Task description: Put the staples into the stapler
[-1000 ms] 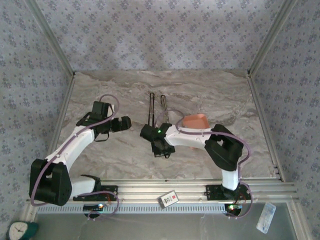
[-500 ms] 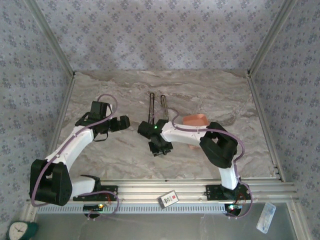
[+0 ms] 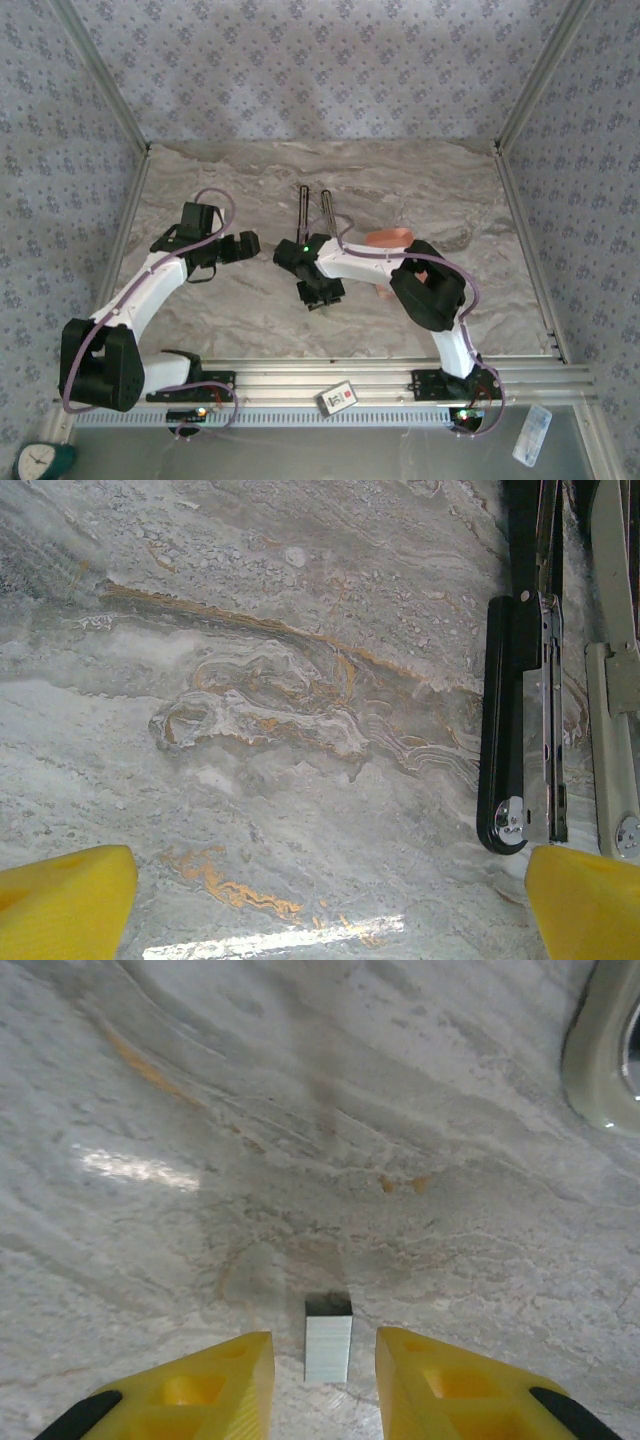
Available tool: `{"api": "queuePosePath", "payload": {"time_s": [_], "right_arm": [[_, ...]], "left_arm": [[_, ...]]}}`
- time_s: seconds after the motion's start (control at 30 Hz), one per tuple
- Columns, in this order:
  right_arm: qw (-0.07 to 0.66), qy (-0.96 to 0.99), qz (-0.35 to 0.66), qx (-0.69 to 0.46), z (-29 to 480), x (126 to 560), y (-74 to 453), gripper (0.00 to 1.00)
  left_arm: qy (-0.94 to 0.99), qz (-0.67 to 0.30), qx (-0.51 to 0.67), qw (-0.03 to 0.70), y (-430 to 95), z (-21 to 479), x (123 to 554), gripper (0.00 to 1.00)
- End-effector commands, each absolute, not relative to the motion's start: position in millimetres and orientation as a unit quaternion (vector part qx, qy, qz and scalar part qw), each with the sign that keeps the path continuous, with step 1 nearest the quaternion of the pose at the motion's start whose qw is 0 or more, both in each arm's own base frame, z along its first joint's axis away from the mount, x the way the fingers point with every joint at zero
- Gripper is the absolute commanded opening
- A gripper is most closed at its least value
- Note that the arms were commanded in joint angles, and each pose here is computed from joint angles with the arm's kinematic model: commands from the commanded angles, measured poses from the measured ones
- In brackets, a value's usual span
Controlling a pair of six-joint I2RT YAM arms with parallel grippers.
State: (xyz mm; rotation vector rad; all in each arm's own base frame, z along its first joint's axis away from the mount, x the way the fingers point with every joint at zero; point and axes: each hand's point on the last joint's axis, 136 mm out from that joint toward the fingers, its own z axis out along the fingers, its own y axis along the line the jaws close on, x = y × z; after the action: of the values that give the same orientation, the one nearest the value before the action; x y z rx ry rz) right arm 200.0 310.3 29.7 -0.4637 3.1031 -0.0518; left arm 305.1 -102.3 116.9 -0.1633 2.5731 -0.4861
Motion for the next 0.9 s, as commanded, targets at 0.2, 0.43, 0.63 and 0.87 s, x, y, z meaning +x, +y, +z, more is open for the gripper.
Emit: {"api": "queuePosePath", "payload": {"time_s": [0.2,0.43,0.63,0.87], "right_arm": [[-0.022,0.99,-0.025,-0.139,18,198,302,0.29],[-0.03,0.99,-0.029,-0.137,10,196,300,0.28],[-0.037,0.99,-0.033,-0.133,2,193,296,0.27],[-0.037,0.991,-0.031,-0.127,6,192,296,0.15]], "left_arm": [[0.945,-0.186,-0.055,0.265,-102,122,306,0.99],[0.944,-0.184,-0.054,0.268,-102,123,307,0.99],[0.944,-0.184,-0.054,0.268,-102,123,307,0.99],[0.943,-0.187,-0.05,0.269,-103,129,307,1.0]]}}
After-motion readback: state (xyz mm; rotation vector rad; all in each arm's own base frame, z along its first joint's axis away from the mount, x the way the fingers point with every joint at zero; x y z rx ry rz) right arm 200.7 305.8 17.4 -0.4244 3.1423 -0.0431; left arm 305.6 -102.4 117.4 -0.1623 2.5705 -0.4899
